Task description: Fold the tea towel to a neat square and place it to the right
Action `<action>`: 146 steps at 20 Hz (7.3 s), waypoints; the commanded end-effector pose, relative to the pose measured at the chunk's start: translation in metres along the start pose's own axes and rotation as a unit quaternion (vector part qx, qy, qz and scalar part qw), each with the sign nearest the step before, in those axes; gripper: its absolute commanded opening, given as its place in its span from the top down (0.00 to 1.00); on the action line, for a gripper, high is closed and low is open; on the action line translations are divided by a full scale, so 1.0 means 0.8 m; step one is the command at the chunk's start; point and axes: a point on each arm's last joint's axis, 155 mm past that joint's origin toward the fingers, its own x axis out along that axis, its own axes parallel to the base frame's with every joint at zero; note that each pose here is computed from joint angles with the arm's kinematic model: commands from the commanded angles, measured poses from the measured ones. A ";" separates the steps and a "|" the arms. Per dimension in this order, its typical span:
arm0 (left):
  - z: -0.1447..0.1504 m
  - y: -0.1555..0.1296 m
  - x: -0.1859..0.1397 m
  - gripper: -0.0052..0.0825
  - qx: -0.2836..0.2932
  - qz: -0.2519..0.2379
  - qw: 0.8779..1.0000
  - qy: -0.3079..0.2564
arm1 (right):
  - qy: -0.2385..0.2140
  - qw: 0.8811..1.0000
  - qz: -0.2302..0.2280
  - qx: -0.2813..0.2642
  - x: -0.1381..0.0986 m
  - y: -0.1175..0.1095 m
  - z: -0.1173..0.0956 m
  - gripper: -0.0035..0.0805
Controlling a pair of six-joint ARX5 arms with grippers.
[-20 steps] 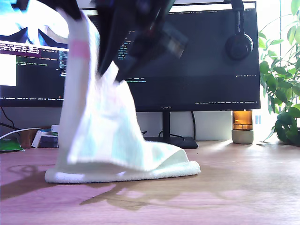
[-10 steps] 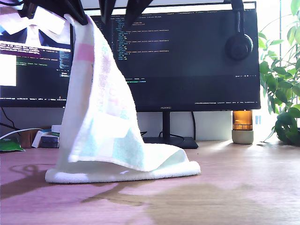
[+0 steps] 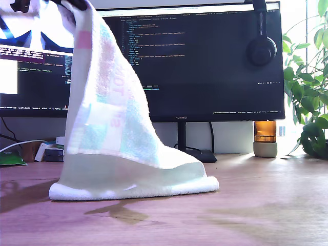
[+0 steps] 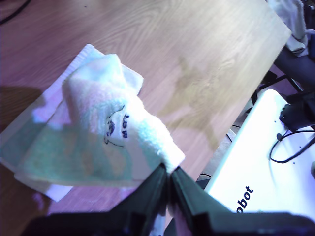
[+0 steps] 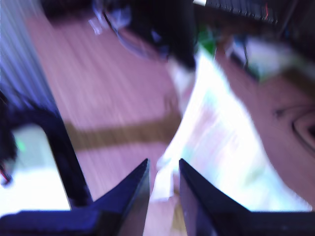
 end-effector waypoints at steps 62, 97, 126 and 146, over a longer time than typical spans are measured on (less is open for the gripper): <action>-0.021 0.016 0.001 0.96 -0.021 0.054 0.998 0.034 | 0.305 0.931 -0.196 -0.042 0.079 -0.078 -0.159 0.97; 0.272 0.165 -0.118 0.96 0.291 0.418 0.802 -0.312 | 0.033 0.891 -0.402 -0.209 0.088 -0.393 0.182 0.97; 0.313 0.131 -0.200 0.96 0.341 0.417 0.768 -0.346 | -0.042 0.868 -0.448 -0.211 0.038 -0.421 0.249 0.97; 0.154 0.080 -0.139 0.96 0.262 0.258 0.918 -0.149 | 0.217 0.948 -0.229 -0.050 0.004 -0.307 0.100 0.97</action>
